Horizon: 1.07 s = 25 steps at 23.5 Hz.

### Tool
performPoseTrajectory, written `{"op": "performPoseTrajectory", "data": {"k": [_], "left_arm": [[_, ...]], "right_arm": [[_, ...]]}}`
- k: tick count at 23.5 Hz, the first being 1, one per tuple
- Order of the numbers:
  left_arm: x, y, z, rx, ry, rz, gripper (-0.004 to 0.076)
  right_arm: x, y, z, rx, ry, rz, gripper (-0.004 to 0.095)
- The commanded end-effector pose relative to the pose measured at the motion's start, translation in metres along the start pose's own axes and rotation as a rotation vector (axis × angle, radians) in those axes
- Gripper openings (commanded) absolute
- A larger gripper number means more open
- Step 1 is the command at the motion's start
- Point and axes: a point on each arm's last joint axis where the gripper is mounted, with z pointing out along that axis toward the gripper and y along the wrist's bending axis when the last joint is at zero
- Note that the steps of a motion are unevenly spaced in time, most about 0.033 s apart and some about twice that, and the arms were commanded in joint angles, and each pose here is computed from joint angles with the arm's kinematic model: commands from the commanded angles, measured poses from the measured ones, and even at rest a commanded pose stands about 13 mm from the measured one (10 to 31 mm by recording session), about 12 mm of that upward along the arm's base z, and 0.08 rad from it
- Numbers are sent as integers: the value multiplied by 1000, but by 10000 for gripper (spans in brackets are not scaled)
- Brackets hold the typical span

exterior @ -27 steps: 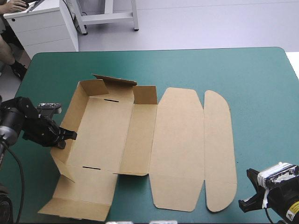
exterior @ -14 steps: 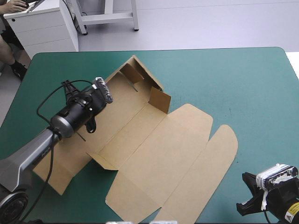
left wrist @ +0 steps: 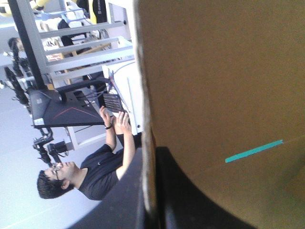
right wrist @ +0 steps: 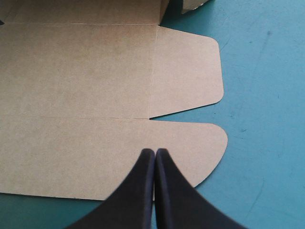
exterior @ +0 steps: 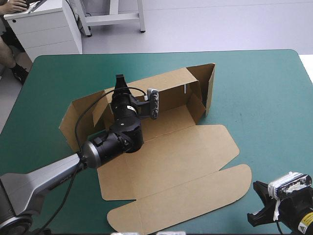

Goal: Fold the box

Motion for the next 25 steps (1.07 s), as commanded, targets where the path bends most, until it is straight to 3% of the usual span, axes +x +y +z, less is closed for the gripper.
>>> {"op": "performPoseTrajectory", "data": {"k": [1,3,7,25], "left_arm": [[-8,5,-20,-162,-115,-14,-10],[-14,-7,-27,-293,-177,1,-10],[-16,-25,-29,-412,-232,73,-10],[-23,-29,-28,-352,-328,22,-10]], "right_arm": [[-11,0,-4,2,-73,-6,-20],[-11,0,-4,0,-73,-4,-20],[-11,0,-4,0,-73,-4,-20],[-11,4,-4,-37,-73,18,-20]]}}
